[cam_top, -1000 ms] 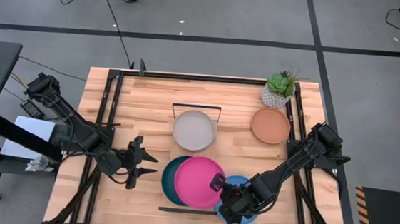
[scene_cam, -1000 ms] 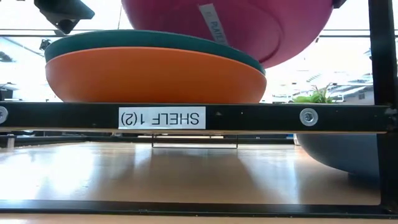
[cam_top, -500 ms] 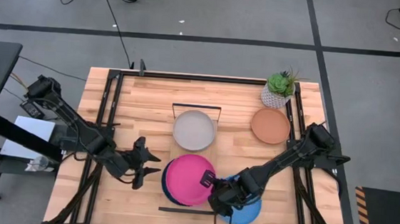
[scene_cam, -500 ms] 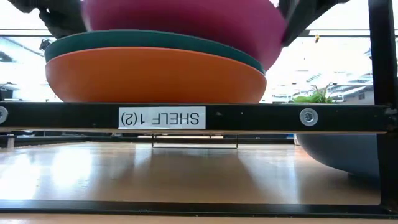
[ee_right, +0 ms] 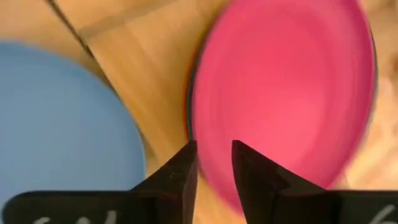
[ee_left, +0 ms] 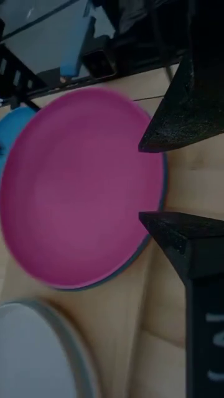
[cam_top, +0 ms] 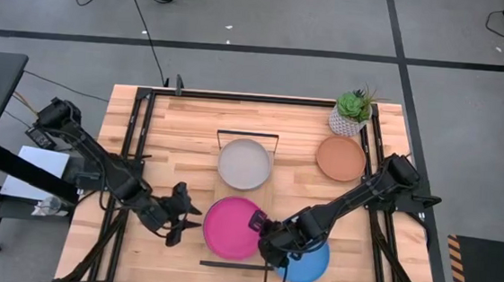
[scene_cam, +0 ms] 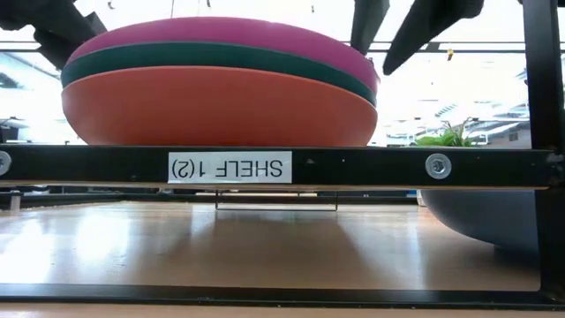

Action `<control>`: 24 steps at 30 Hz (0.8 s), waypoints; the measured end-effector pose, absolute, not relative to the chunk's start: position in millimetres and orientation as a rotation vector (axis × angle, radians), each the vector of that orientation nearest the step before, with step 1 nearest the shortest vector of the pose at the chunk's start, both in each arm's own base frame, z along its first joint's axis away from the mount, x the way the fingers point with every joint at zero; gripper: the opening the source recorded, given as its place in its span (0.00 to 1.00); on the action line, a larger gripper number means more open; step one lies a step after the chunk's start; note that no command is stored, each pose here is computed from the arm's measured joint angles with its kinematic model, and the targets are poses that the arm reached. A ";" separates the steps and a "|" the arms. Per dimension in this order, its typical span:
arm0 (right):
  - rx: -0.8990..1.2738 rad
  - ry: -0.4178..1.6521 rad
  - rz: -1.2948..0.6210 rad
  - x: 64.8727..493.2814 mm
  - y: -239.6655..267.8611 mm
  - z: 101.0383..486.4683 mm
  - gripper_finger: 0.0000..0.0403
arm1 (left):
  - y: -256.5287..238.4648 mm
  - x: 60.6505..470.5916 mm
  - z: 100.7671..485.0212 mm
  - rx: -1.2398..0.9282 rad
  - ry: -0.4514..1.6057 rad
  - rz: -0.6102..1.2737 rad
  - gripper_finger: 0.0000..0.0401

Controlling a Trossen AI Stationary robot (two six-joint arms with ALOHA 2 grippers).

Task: Place and stack plates onto a shelf
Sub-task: Stack the pink plate on top of the dark green plate on the shelf, then stack the blue plate on top of the pink plate on the shelf

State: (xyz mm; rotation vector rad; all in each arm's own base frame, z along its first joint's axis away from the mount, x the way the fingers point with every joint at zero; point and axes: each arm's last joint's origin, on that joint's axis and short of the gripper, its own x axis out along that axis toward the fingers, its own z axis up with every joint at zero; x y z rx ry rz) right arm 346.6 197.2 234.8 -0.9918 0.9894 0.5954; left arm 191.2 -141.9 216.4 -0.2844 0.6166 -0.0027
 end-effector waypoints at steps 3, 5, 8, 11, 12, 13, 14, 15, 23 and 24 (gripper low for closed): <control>-0.980 1.048 0.545 337.6 194.7 240.0 0.29 | -144.0 188.6 214.1 -0.301 0.638 0.003 0.43; -0.929 1.082 0.517 334.9 192.9 240.7 0.29 | -145.4 188.1 208.4 -0.294 0.670 0.019 0.43; -0.869 1.091 0.467 336.2 189.8 236.5 0.29 | -148.7 190.8 196.1 -0.275 0.718 0.048 0.43; -0.895 1.094 0.424 335.2 186.5 223.5 0.29 | -151.6 194.2 184.2 -0.263 0.756 0.076 0.43; -0.898 1.089 0.420 335.2 186.1 219.8 0.29 | -152.3 195.0 180.2 -0.256 0.771 0.085 0.43; -0.896 1.076 0.419 335.9 185.8 216.2 0.29 | -153.0 195.7 176.8 -0.247 0.782 0.091 0.43; -0.893 1.060 0.416 336.9 185.2 212.0 0.29 | -153.7 196.6 174.0 -0.241 0.788 0.096 0.43; -0.896 1.048 0.410 337.4 184.4 207.9 0.29 | -153.9 197.7 171.1 -0.233 0.795 0.104 0.43; -0.956 1.059 0.311 327.2 177.2 219.0 0.29 | -150.8 211.1 160.3 -0.231 0.761 0.167 0.43; -0.944 1.063 0.306 323.0 177.0 224.1 0.29 | -151.2 212.0 159.4 -0.225 0.760 0.163 0.43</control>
